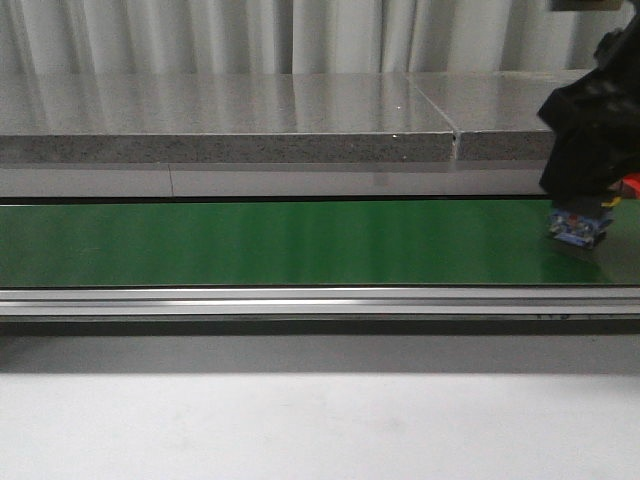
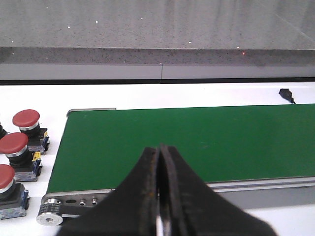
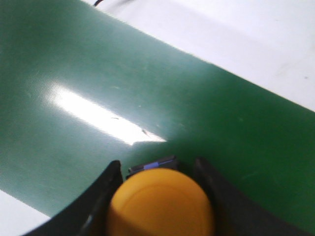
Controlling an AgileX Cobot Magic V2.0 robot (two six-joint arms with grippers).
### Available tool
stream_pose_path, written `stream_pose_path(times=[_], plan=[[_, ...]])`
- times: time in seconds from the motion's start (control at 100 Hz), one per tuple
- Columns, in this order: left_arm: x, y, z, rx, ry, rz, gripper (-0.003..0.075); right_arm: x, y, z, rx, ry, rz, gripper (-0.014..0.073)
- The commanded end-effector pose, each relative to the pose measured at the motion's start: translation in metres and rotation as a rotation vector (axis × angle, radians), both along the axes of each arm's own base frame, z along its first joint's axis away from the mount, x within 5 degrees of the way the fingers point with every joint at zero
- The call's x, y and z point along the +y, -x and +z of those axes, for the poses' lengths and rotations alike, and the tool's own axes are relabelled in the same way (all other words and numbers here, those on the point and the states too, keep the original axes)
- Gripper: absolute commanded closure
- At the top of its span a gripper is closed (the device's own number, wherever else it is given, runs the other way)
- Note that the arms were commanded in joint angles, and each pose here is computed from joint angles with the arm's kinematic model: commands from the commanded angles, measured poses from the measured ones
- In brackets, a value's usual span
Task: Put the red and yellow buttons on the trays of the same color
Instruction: 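Grasp the yellow button on the belt with the right gripper, then lower the yellow button into the yellow tray and open the right gripper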
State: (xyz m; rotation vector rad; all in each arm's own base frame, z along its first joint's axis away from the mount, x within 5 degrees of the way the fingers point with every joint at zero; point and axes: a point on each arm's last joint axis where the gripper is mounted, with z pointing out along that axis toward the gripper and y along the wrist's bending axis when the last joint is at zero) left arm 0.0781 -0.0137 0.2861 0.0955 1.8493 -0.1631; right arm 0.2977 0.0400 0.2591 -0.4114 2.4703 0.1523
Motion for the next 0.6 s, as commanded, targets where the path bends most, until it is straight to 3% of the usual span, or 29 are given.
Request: stream_pose_path(times=[0.0,0.27,0.59], plan=[[0.0,-0.001,0.016,-0.098,0.023,-0.001,0.0739,-0.019,0.008,0.036,-0.126,-0.024,-0.079,0.0453],[0.0,-0.001,0.016,-0.098,0.023,-0.001,0.0739,-0.103,0.042,0.066,-0.195,-0.038,-0.423,0.0453],[0.0,-0.001,0.016,-0.098,0.023,-0.001,0.0739,-0.186,0.064,0.041,-0.191,-0.088,-0.85,0.0453]])
